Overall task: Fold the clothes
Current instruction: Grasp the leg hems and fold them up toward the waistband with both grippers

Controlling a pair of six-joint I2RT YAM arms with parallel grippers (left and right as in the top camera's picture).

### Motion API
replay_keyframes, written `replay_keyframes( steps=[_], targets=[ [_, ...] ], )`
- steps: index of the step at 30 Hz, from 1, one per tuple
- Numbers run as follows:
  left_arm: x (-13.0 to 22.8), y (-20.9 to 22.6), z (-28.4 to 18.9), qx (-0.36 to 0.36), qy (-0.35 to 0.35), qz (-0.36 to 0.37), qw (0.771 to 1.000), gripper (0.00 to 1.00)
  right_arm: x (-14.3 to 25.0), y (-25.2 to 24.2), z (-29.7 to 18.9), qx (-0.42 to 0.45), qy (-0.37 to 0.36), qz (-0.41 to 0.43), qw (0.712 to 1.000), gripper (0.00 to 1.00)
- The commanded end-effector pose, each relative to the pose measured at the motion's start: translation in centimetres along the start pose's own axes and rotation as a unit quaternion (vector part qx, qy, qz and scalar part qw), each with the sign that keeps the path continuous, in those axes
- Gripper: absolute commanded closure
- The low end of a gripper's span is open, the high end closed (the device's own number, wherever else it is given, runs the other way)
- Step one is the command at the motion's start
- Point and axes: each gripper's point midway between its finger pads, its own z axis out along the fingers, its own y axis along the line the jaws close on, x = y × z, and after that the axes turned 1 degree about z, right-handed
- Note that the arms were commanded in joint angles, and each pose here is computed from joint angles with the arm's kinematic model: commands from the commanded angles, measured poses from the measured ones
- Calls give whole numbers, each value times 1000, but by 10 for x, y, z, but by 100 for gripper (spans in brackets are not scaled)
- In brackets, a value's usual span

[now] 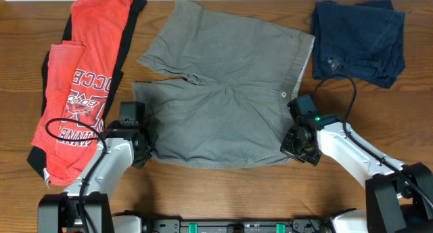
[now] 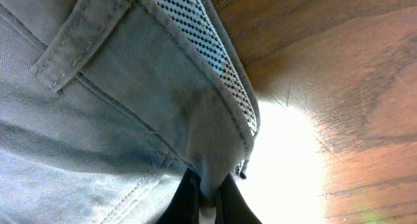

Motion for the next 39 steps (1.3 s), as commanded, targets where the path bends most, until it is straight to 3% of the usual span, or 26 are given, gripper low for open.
replay_keyframes(
  steps=[1, 12, 21, 30, 34, 39],
  targets=[
    [2, 0, -12, 5, 8, 36, 999, 94, -8, 4, -10, -20, -3, -11, 1000, 99],
    [-22, -32, -109, 169, -99, 47, 980, 94, -57, 0, -116, -91, -109, -34, 989, 99],
    [-34, -36, -222, 290, -222, 118, 923, 94, -54, -11, -179, -92, -131, -62, 985, 99],
    [-26, -14, -288, 286, -242, 163, 913, 94, -28, -23, -224, -99, -132, -66, 984, 99],
    [-24, -11, -290, 281, -239, 165, 915, 94, -15, -33, -229, -92, -133, -65, 985, 99],
    [-33, -16, -273, 242, -231, 167, 928, 94, -30, -42, -224, -53, -150, -42, 986, 99]
  ],
)
